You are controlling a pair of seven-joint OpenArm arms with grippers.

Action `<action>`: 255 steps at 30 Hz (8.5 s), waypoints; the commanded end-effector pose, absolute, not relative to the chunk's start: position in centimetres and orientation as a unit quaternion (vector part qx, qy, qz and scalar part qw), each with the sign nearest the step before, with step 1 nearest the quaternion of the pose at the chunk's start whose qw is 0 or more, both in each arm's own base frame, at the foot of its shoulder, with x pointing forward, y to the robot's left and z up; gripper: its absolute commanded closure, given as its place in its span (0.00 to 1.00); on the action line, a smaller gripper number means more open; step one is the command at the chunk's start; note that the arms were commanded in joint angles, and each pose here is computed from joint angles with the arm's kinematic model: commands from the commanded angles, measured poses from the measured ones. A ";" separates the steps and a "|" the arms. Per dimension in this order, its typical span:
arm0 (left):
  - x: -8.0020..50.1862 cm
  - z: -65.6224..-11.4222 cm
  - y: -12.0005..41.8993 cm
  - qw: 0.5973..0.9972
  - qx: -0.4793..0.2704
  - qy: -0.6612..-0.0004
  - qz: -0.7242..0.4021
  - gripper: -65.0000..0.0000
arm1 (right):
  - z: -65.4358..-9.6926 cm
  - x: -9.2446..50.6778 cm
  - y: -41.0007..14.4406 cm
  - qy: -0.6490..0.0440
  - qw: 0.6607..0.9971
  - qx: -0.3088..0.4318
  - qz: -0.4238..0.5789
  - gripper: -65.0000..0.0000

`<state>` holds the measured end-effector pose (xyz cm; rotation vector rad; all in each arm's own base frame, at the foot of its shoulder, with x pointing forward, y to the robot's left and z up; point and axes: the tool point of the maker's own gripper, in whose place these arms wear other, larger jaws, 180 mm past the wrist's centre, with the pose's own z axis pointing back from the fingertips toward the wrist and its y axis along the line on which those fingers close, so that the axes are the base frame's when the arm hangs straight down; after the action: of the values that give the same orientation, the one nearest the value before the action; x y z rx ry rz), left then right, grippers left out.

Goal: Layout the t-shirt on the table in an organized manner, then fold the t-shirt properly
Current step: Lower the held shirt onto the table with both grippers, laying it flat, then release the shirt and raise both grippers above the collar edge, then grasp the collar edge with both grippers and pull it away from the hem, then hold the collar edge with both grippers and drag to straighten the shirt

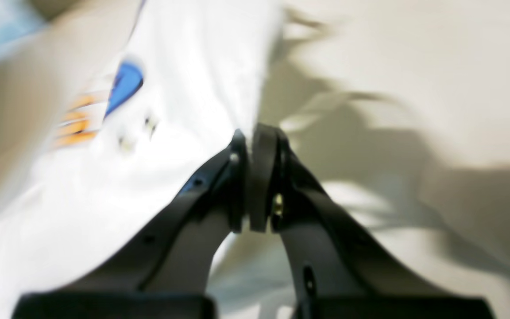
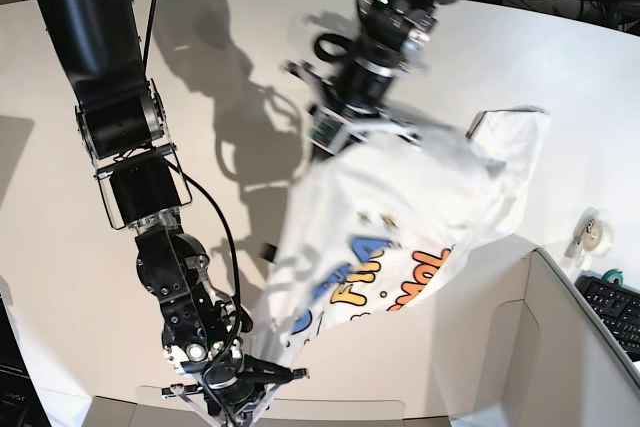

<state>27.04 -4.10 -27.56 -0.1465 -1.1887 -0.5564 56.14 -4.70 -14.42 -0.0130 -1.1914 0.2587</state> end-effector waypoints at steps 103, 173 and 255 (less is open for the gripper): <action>32.9 -31.7 20.9 0.822 0.291 -0.470 -0.136 1.00 | -34.3 25.4 -5.0 -0.369 0.909 -0.061 0.182 1.00; 29.1 -35.4 16.7 0.860 0.157 -0.458 -0.161 1.00 | -37.3 18.8 -23.4 -0.281 0.949 -0.137 0.042 1.00; 28.9 -29.3 18.5 0.831 0.169 -0.526 -0.069 0.95 | -36.4 21.5 -26.4 -0.293 0.941 -0.152 0.074 1.00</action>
<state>27.89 17.78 -31.37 0.3156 -1.0371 -0.1576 20.41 -25.82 -37.80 -0.2761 -0.5471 0.1395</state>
